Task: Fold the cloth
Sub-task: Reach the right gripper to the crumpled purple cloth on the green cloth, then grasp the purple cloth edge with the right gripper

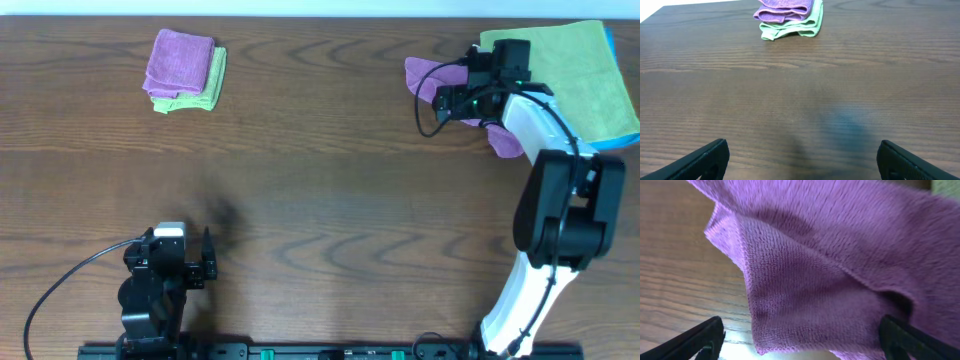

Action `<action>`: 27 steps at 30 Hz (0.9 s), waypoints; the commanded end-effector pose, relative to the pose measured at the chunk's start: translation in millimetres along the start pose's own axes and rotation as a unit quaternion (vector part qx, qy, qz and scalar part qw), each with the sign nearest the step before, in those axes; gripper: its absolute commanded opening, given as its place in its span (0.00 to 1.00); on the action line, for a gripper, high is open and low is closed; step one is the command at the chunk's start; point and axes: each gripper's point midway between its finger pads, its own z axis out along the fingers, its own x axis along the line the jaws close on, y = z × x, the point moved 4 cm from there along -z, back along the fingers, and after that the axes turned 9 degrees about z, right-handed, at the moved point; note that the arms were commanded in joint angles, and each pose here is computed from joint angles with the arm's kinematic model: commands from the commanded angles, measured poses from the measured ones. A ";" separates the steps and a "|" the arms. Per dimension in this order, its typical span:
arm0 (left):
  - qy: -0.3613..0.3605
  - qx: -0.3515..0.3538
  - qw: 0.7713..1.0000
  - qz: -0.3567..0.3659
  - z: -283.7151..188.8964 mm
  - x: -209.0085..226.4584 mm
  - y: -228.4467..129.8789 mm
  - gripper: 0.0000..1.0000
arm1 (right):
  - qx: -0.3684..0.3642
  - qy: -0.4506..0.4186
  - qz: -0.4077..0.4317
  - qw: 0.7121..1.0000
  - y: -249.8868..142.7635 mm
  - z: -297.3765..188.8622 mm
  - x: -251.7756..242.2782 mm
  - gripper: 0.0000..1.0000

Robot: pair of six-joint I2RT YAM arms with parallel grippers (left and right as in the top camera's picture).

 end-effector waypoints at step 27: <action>0.001 0.008 1.000 0.006 2.1 -0.9 -6.1 0.95 | 0.028 0.007 -0.009 1.000 -14.9 26.4 -0.1 0.40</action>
